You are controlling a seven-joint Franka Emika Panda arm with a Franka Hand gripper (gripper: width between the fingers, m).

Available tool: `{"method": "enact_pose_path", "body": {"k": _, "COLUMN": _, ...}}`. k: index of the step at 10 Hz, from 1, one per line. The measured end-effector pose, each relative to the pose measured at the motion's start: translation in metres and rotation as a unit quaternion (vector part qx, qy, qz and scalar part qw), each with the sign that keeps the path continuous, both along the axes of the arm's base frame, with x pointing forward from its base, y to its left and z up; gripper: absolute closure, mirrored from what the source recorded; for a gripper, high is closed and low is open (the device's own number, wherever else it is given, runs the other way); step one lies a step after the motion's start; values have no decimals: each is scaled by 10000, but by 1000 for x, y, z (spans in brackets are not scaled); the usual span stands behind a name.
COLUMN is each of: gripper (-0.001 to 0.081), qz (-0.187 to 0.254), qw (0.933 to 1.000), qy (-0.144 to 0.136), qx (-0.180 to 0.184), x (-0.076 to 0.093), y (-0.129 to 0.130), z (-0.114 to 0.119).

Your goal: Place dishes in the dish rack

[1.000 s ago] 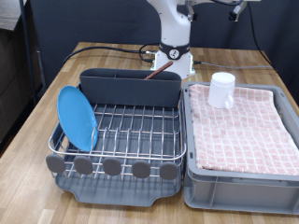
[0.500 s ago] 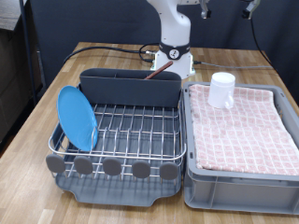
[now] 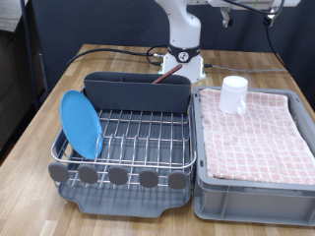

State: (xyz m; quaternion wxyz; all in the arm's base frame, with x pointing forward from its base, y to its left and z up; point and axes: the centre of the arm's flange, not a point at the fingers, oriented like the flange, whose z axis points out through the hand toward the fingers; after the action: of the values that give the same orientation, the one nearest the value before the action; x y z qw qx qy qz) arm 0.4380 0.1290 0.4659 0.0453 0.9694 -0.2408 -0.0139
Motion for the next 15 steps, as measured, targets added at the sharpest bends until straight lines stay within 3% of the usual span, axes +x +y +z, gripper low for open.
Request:
{"method": "enact_pose_path", "body": {"k": 4, "gripper": 4, "qz": 379, "qw": 9989, "qy": 253, "qx": -91, "x": 2, "y": 21, "z": -28}}
{"method": "enact_pose_path", "body": {"k": 7, "gripper": 4, "qz": 498, "qw": 9983, "qy": 296, "qx": -95, "x": 4, "y": 24, "z": -35}}
{"method": "enact_pose_path", "body": {"k": 15, "gripper": 4, "qz": 709, "qw": 9954, "qy": 622, "qx": -188, "x": 17, "y": 68, "z": -123}}
